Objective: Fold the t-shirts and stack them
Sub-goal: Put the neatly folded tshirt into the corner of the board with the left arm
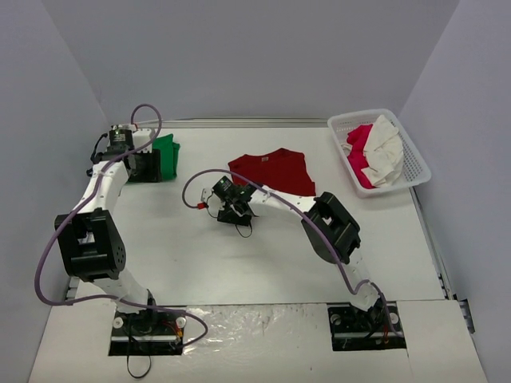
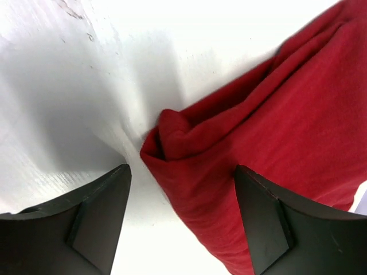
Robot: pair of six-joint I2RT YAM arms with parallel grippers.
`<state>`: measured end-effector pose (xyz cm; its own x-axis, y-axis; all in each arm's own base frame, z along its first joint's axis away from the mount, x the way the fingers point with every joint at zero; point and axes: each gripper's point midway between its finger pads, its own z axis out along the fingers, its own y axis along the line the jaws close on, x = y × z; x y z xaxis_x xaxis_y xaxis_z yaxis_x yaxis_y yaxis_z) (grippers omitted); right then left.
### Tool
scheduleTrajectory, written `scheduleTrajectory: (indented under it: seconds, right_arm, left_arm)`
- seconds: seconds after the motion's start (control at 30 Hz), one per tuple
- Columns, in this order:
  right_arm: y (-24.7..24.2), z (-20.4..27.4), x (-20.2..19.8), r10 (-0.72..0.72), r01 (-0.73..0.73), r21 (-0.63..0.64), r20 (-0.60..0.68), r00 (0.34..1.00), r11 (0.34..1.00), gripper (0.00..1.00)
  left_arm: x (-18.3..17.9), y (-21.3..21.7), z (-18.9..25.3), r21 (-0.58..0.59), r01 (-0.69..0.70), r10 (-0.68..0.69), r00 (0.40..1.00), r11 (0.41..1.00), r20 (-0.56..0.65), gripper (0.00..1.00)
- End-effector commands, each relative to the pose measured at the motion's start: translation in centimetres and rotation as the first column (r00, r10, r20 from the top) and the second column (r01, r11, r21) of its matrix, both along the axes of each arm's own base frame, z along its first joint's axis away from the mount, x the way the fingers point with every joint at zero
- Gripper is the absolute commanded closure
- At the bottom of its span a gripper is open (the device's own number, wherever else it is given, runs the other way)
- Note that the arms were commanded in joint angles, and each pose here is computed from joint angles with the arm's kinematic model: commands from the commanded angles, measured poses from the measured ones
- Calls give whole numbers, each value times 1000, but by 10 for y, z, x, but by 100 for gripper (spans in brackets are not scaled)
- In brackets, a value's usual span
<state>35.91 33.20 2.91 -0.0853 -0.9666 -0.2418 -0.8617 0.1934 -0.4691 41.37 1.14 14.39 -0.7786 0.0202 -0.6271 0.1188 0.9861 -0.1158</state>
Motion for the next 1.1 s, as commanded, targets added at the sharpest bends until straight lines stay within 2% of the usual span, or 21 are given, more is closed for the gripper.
scheduleTrajectory:
  seconds: [0.0, 0.17, 0.23, 0.3, 0.4, 0.5, 0.57, 0.63, 0.67, 0.8, 0.87, 0.9, 0.93, 1.0, 1.07]
  right_arm:
    - [2, -10, -1, -12, 12, -24, -20, 1000, 1000, 35]
    - [3, -26, 8, -23, 22, -56, -16, 1000, 998, 48]
    - [2, -31, 11, -31, 30, -69, -13, 999, 997, 81]
    - [1, -35, 11, -34, 33, -85, -12, 999, 996, 100]
    - [4, -26, 11, -27, 26, -73, -9, 1000, 997, 100]
    - [9, -5, 13, -20, 20, -53, 11, 1000, 998, 100]
    - [12, 13, 12, -12, 13, -52, 31, 999, 999, 100]
    - [17, 29, 12, -1, 3, -40, 52, 999, 999, 100]
    - [17, 40, 10, 4, -2, -32, 60, 998, 1000, 100]
    - [22, 60, 6, 23, -23, -6, 86, 996, 1000, 100]
    - [22, 65, 3, 32, -33, 5, 83, 996, 999, 100]
    - [22, 67, 2, 34, -35, 10, 83, 996, 999, 100]
    - [24, 67, 0, 38, -39, 8, 85, 996, 999, 100]
    - [23, 68, -1, 40, -40, -4, 95, 995, 999, 100]
    - [26, 67, -2, 45, -44, -8, 98, 994, 999, 100]
  left_arm:
    - [1, -5, 6, -21, 9, -9, 1000, 1000, 22, 53]
    - [0, -12, 1, -55, 34, -34, 999, 998, 7, 53]
    - [-3, -18, 0, -77, 64, -64, 998, 995, 4, 52]
    - [-7, -23, 2, -99, 85, -85, 996, 991, 9, 49]
    - [-9, -31, 4, -140, 104, -102, 995, 985, 18, 44]
    - [-14, -52, 8, -263, 123, -122, 992, 957, 23, 42]
    - [-15, -76, 15, -397, 183, -175, 983, 899, 56, 36]
    - [-13, -94, 14, -526, 185, -178, 982, 830, 65, 30]
    - [-16, -104, 17, -589, 198, -196, 978, 783, 70, 23]
    - [-9, -122, 12, -760, 92, -163, 987, 643, -18, 13]
    - [0, -123, 0, -791, 39, -132, 990, 611, -53, 10]
    - [3, -128, 2, -827, -8, -117, 989, 563, -89, 8]
    - [12, -131, -4, -843, 2, -119, 990, 538, -74, 7]
    - [14, -148, -18, -870, -44, -149, 980, 490, -133, 6]
    - [14, -160, -26, -872, -56, -173, 972, 486, -159, 6]
